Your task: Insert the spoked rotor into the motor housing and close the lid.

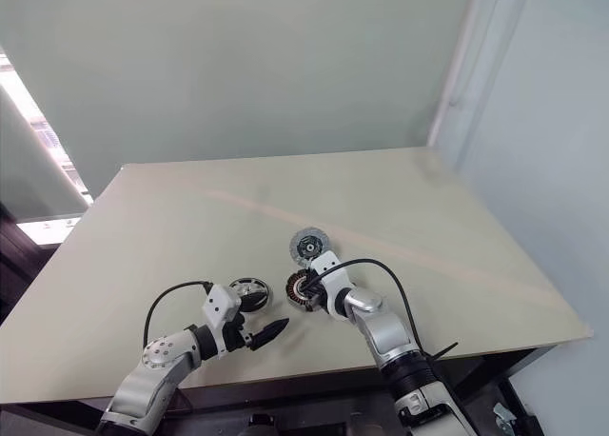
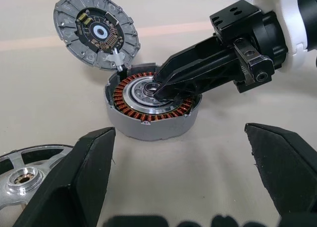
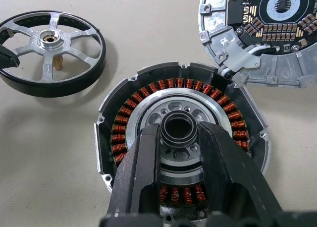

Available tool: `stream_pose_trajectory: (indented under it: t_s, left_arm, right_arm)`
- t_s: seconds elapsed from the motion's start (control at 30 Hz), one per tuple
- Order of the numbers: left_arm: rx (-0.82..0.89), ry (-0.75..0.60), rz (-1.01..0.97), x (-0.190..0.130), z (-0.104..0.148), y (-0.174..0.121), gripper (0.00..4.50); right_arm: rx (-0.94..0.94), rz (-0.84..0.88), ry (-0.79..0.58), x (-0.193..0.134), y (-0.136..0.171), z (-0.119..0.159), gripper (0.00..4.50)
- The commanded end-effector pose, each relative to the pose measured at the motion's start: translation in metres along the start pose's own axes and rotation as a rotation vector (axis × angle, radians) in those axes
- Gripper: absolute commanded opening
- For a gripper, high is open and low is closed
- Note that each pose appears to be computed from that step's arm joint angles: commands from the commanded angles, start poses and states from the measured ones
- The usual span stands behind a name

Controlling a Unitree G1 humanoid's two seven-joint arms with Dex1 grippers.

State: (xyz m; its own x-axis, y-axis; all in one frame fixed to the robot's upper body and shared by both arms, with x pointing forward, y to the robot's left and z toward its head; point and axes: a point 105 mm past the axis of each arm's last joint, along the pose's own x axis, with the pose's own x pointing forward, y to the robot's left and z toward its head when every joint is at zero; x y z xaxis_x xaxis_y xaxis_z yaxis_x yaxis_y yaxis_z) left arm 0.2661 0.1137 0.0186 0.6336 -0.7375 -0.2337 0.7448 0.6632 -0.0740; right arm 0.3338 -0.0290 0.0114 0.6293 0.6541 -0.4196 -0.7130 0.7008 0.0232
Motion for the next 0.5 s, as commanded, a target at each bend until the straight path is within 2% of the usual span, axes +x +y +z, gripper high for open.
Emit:
stream_pose_trajectory:
  t_s: [0.03, 0.5]
  left_arm:
    - [0.041, -0.039, 0.008, 0.0004, 0.0132, 0.004, 4.5]
    - [0.042, -0.038, 0.007, 0.0012, 0.0129, 0.0035, 4.5]
  right_arm:
    - [-0.024, -0.004, -0.031, 0.0009, -0.0016, 0.0112, 0.79]
    - [-0.026, 0.012, -0.01, 0.0025, 0.0013, 0.0051, 0.79]
